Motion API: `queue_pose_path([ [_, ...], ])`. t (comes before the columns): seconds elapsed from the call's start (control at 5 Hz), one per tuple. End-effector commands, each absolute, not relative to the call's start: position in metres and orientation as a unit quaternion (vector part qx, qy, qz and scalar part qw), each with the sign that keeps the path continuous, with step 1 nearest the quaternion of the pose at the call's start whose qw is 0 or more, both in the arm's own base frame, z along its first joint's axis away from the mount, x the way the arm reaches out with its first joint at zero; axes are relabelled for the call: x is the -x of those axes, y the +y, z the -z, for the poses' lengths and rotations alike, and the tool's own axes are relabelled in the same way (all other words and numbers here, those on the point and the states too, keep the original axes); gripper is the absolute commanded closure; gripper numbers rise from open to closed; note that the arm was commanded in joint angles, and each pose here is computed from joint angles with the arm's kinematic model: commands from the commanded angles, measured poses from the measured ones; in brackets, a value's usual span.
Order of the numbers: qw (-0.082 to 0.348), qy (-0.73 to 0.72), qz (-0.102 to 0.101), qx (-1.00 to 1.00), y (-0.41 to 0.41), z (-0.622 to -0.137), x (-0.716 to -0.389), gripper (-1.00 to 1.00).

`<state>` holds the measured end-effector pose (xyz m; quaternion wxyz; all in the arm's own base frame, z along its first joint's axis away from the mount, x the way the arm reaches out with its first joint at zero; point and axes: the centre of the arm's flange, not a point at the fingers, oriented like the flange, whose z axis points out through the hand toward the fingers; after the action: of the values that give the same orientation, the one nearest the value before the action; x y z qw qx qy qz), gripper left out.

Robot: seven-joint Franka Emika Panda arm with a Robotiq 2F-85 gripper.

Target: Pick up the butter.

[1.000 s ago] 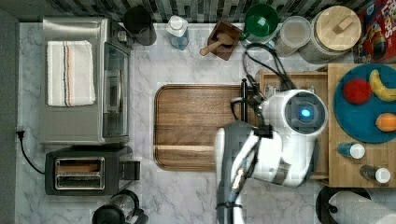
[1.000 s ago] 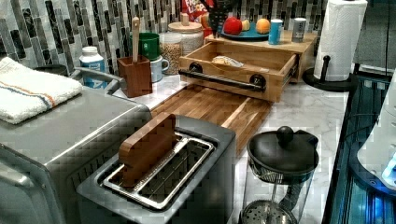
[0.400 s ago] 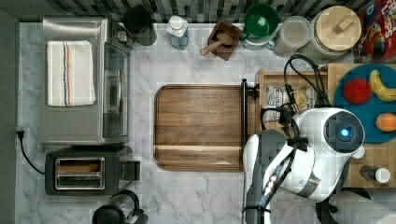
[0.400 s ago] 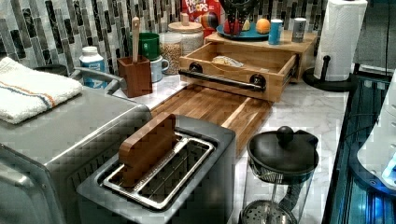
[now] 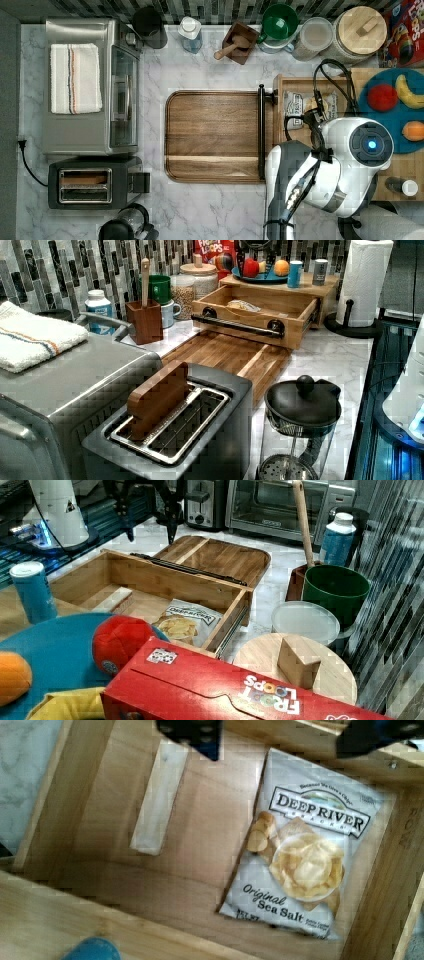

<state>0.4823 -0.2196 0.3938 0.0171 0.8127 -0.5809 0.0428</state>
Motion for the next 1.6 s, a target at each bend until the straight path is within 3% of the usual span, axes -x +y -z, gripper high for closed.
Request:
queue_pose_path([
  [0.2, 0.019, -0.647, -0.044, -0.761, -0.265, -0.364, -0.438, -1.0],
  [1.0, -0.012, -0.703, -0.027, -0.711, -0.258, -0.299, -0.409, -1.0],
  [1.6, -0.014, -0.684, -0.058, -0.727, -0.279, -0.268, -0.405, -1.0],
])
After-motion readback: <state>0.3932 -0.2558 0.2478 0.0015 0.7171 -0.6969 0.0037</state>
